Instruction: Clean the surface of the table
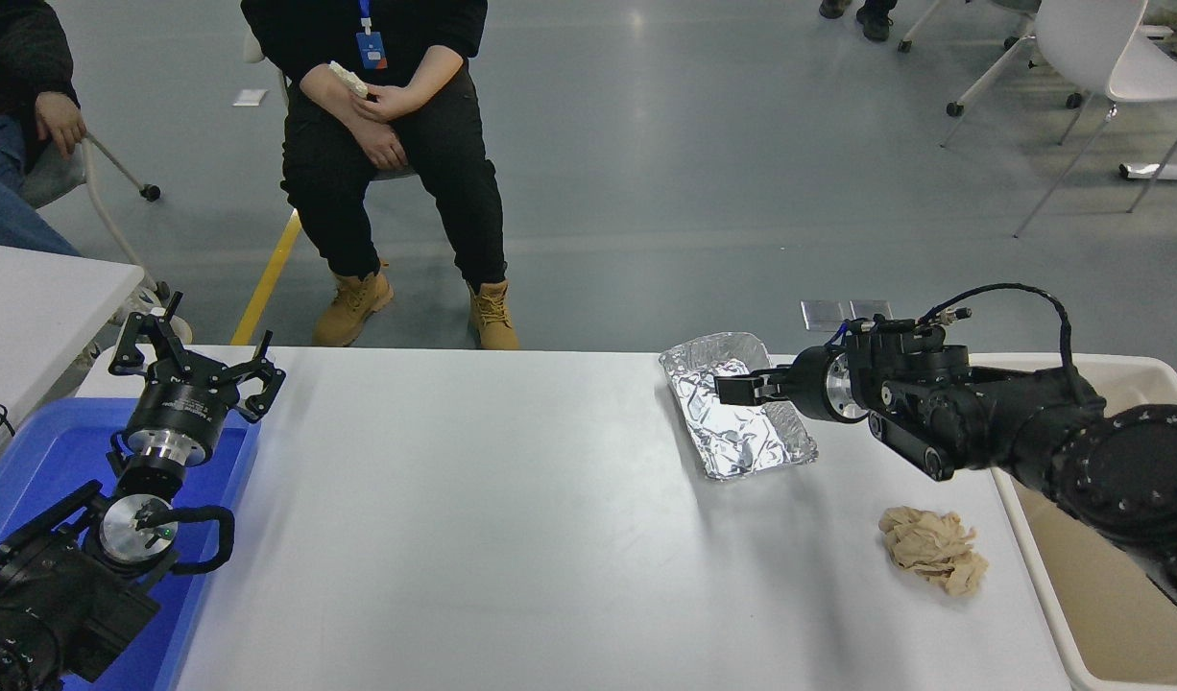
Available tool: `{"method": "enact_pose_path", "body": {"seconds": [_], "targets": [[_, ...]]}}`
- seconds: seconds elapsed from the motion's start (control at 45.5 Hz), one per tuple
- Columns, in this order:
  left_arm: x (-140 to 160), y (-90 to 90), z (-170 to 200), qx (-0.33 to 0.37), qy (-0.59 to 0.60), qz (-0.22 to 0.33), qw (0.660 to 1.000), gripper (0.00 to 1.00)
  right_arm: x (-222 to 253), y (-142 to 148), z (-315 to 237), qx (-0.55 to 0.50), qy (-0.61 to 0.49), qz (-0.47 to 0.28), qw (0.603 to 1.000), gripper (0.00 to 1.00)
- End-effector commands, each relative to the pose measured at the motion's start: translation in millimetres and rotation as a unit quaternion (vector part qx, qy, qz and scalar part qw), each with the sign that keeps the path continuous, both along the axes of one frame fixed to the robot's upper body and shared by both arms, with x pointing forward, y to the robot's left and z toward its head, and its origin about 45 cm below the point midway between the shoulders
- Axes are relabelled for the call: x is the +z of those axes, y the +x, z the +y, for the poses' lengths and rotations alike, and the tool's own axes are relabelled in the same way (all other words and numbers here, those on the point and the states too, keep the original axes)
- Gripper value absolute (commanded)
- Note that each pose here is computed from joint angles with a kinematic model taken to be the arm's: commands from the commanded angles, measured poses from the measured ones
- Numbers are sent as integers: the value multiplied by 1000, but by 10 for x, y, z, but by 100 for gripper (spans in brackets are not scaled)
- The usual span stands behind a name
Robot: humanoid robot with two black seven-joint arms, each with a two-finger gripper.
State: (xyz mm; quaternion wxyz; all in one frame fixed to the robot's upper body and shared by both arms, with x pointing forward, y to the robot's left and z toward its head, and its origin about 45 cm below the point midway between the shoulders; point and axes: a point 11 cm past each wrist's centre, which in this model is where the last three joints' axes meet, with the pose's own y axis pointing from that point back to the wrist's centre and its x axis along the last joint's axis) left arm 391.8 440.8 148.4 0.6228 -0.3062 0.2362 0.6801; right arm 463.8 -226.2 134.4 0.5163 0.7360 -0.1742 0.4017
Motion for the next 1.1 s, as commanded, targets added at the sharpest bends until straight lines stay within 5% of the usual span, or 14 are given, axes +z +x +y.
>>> {"method": "enact_pose_path", "body": {"seconds": [0.0, 0.637, 1.077], "targets": [[-1, -1, 2, 0, 0, 0, 1000, 100, -146, -33, -157, -19, -16, -22, 999, 91], [-1, -1, 2, 0, 0, 0, 1000, 100, -505, -284, -408, -44, -29, -5, 999, 78], [-1, -1, 2, 0, 0, 0, 1000, 100, -621, -382, -424, -46, -27, 7, 999, 26]]}}
